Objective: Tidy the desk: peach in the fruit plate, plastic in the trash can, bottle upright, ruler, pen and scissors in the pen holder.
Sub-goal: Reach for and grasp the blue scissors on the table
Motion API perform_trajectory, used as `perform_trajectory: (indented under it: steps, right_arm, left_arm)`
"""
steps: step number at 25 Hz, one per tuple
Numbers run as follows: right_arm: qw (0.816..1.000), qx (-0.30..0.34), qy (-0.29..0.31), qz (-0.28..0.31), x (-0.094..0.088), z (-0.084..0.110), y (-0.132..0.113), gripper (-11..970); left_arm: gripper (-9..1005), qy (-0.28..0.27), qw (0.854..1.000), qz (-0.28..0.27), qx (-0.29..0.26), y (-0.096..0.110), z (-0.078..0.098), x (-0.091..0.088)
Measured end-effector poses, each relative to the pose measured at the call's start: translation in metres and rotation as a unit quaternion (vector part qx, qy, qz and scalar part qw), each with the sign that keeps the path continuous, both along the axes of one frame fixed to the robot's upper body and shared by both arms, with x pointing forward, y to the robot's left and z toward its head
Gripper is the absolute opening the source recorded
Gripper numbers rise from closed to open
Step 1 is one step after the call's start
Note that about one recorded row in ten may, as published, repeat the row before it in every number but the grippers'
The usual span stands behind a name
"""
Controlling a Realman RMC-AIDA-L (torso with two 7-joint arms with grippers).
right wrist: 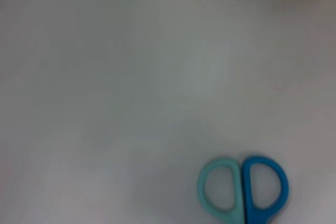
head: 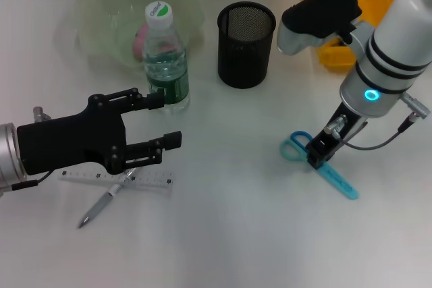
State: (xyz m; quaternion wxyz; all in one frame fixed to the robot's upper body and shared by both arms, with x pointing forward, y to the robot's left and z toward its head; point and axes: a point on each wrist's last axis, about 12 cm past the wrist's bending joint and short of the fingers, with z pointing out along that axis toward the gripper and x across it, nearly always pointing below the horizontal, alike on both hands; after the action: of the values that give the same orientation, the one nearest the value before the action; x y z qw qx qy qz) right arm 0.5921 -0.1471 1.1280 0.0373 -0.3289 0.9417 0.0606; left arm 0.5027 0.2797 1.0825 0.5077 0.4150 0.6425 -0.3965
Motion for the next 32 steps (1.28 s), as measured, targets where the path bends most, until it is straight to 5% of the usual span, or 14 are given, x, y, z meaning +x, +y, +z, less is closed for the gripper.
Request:
perform_trajectory:
  steps: [10, 19, 32]
  right_arm:
    - [0.997, 0.061, -0.039, -0.017, -0.014, 0.009, -0.018, 125]
    - [0.999, 0.042, -0.019, 0.0, -0.015, 0.018, -0.014, 150]
    - [0.999, -0.004, -0.033, 0.011, -0.009, 0.022, -0.01, 392]
  left_arm:
    - [726, -0.006, 1.0, 0.023, -0.009, 0.009, 0.003, 0.001]
    - [726, -0.008, 1.0, 0.022, -0.009, 0.008, 0.004, 0.002]
    - [725, -0.005, 1.0, 0.024, -0.01, 0.01, 0.002, 0.0]
